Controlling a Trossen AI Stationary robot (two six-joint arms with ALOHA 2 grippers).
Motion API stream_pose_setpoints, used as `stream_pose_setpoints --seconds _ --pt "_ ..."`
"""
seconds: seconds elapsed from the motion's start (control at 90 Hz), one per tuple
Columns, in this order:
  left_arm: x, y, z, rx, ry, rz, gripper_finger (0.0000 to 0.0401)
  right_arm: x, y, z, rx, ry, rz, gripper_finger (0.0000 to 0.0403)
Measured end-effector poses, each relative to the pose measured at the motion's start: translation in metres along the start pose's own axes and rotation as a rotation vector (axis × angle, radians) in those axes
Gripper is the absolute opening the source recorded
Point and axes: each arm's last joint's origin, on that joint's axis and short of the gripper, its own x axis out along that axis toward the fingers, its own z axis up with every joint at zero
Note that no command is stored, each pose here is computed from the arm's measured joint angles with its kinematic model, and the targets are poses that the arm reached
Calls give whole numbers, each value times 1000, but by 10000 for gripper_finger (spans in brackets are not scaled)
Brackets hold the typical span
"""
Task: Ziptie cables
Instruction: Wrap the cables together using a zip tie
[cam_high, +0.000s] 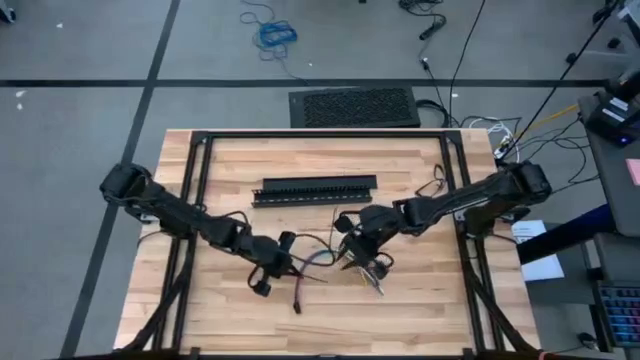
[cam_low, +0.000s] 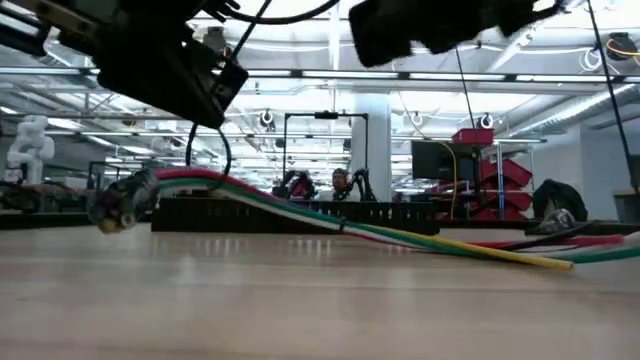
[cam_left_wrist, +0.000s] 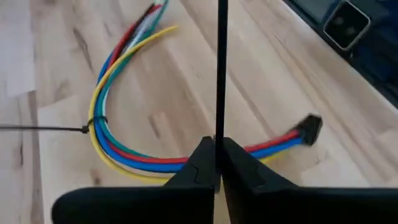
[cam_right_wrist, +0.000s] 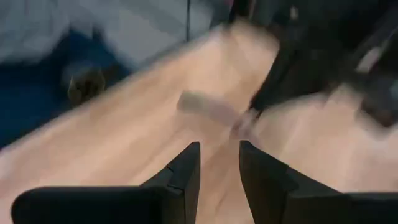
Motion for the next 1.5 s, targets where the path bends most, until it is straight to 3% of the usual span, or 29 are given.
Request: stream_pose_setpoints --seconds 0.1,0.333,0.767,1.044,1.5 --pt "1 0 0 0 -1 0 10 10 2 -16 -36 -160 -18 100" --pt "1 0 1 9 -11 4 10 52 -3 -53 -20 -161 -19 100" --pt "1 0 1 3 -17 7 10 89 -22 -43 -67 -170 11 94" --pt "1 0 1 2 -16 7 10 90 -23 -42 -94 -149 10 5" --pt "27 -1 -14 -21 49 -16 10 82 -28 -31 -160 -118 -93 0"
